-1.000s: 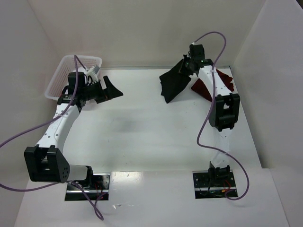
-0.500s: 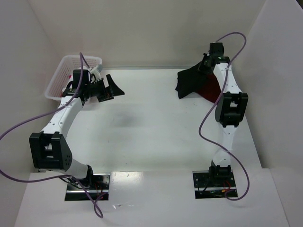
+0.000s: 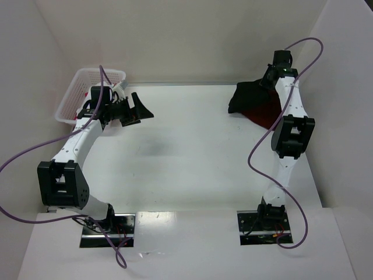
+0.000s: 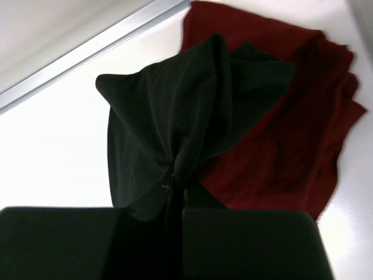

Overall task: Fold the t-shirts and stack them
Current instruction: Put the neatly folded tshirt into the corner of the board with the right arm

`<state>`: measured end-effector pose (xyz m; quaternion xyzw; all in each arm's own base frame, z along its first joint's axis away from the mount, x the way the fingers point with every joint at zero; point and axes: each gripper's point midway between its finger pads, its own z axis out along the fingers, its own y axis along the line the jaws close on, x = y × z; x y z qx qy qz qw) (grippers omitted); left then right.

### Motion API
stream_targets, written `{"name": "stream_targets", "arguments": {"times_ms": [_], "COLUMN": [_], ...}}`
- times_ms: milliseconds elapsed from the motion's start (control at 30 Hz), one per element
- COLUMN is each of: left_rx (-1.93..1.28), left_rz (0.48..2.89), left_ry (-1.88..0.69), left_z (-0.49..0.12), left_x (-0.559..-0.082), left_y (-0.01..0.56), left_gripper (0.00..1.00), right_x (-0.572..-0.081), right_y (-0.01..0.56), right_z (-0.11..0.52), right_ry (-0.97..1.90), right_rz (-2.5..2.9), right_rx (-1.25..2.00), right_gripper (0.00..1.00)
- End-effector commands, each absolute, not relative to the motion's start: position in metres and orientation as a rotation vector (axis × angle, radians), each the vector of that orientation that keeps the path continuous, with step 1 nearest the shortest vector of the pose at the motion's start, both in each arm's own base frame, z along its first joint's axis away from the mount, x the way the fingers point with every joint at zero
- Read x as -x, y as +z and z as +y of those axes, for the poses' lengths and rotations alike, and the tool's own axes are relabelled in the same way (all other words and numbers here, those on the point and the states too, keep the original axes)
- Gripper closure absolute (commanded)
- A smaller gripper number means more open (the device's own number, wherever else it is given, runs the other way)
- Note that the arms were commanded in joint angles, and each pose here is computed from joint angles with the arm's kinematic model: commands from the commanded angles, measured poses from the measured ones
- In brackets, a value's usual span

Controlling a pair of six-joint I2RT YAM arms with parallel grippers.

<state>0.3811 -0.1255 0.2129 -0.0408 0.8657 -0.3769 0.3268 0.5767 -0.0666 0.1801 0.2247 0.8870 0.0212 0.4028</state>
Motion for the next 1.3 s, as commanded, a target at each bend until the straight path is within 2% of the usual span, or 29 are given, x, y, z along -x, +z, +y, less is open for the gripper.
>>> {"name": "stream_targets", "arguments": {"times_ms": [0, 300, 367, 400, 500, 533, 567, 600, 633, 700, 900, 967, 1033, 1200, 1233, 1267], "left_rx": [0.052, 0.052, 0.052, 0.052, 0.057, 0.057, 0.059, 0.059, 0.059, 0.077, 0.135, 0.159, 0.189, 0.209, 0.202, 0.209], "left_rz": [2.232, 2.232, 2.233, 2.233, 2.241, 2.241, 2.234, 2.234, 2.234, 2.228, 2.202, 2.165, 2.149, 2.089, 2.082, 2.056], "left_ry": [-0.999, -0.999, -0.999, -0.999, -1.001, -1.001, -0.986, -0.986, -0.962, -0.918, -0.776, -0.724, -0.661, -0.53, -0.503, -0.456], "left_z": [-0.126, -0.126, -0.126, -0.126, -0.126, -0.126, -0.125, -0.125, -0.122, -0.117, -0.1, -0.093, -0.084, -0.065, -0.062, -0.055], "left_x": [-0.385, -0.388, -0.388, -0.388, -0.389, -0.389, -0.389, -0.389, -0.391, -0.394, -0.396, -0.397, -0.397, -0.386, -0.382, -0.378], "left_y": [0.222, 0.22, 0.22, 0.22, 0.216, 0.216, 0.219, 0.219, 0.217, 0.221, 0.23, 0.241, 0.244, 0.268, 0.272, 0.279], "left_gripper": [0.01, 0.01, 0.01, 0.01, 0.01, 0.01, 0.01, 0.01, 0.01, 0.01, 0.01, 0.01, 0.01, 0.01, 0.01, 0.01], "right_x": [-0.567, -0.55, -0.547, -0.549, -0.547, -0.544, -0.543, -0.541, -0.537, -0.532, -0.503, -0.49, -0.475, -0.443, -0.433, -0.426], "right_y": [0.249, 0.231, 0.223, 0.216, 0.204, 0.2, 0.196, 0.194, 0.199, 0.197, 0.254, 0.26, 0.292, 0.321, 0.345, 0.339], "right_z": [-0.104, -0.145, -0.151, -0.152, -0.153, -0.154, -0.155, -0.155, -0.154, -0.152, -0.126, -0.107, -0.09, -0.031, -0.021, -0.015], "right_ry": [-0.044, -0.134, -0.141, -0.143, -0.156, -0.17, -0.176, -0.178, -0.177, -0.173, -0.05, -0.035, -0.005, 0.196, 0.246, 0.287], "right_rz": [2.095, 2.091, 2.101, 2.108, 2.122, 2.131, 2.132, 2.142, 2.138, 2.14, 1.984, 1.969, 1.909, 1.869, 1.803, 1.804], "right_rx": [-0.63, -0.737, -0.752, -0.753, -0.774, -0.781, -0.8, -0.803, -0.802, -0.813, -0.75, -0.713, -0.67, -0.539, -0.513, -0.522], "right_gripper": [1.0, 1.0, 0.94, 0.77, 0.58, 0.34, 0.24, 0.18, 0.08, 0.0, 0.0, 0.0, 0.0, 0.0, 0.0, 0.0]}}
